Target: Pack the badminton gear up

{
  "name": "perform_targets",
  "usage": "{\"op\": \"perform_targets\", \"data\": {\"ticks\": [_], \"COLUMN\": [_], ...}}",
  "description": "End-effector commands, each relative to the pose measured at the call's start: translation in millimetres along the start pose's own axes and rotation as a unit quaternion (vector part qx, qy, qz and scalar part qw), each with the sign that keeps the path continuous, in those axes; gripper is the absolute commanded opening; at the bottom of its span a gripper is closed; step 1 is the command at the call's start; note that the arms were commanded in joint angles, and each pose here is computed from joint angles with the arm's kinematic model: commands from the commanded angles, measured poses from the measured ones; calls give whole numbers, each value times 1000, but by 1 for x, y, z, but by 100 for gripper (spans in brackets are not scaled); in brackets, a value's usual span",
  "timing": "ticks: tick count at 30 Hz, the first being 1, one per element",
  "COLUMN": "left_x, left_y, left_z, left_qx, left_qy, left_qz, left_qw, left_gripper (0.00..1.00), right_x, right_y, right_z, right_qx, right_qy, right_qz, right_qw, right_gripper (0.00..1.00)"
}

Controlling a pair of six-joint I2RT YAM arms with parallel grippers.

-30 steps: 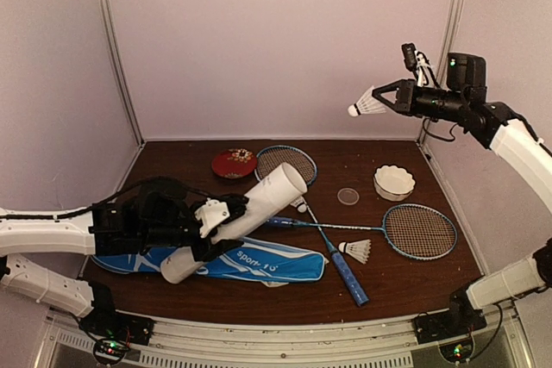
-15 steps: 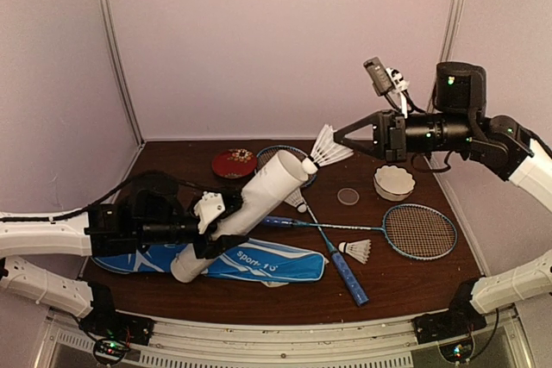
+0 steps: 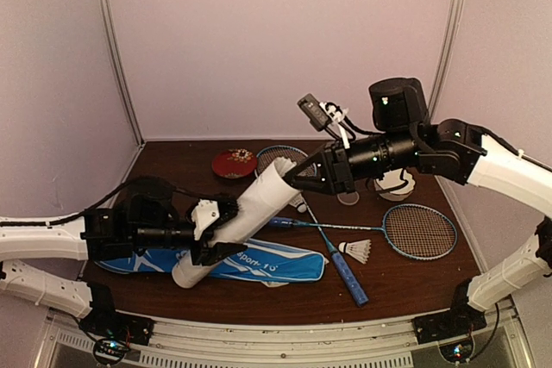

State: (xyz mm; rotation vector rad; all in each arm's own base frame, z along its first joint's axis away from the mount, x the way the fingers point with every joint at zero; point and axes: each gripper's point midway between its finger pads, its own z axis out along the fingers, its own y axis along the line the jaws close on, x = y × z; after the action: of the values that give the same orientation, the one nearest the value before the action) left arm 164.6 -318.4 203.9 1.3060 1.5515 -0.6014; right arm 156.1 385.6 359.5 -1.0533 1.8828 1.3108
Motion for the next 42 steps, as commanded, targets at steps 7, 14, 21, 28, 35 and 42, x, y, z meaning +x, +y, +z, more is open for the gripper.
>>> {"op": "perform_targets", "data": {"ticks": [7,14,21,28,35,42], "left_x": [-15,-13,-13,-14,-14,-16], "left_y": [3,1,-2,0,1,4], "left_z": [-9,-8,-6,-3,-3,-4], "left_qx": [-9,-1,10,7,3,-5], "left_qy": [-42,-36,-26,-24,-25,-28], "left_qz": [-2,1,6,6,4,6], "left_qw": [999,999,1000,1000,1000,1000], "left_gripper": [43,44,44,44,44,44], "right_x": [-20,-25,-9,12,29,49], "right_y": [27,-11,-42,-51,-72,-89], "right_z": [-44,-61,-47,-26,-10,6], "right_qx": [-13,66,125,126,159,181], "right_qy": [-39,-40,35,78,111,149], "right_qz": [-30,-6,4,13,25,28], "right_qw": [999,997,991,989,981,972], "right_gripper": [52,56,67,66,63,63]}}
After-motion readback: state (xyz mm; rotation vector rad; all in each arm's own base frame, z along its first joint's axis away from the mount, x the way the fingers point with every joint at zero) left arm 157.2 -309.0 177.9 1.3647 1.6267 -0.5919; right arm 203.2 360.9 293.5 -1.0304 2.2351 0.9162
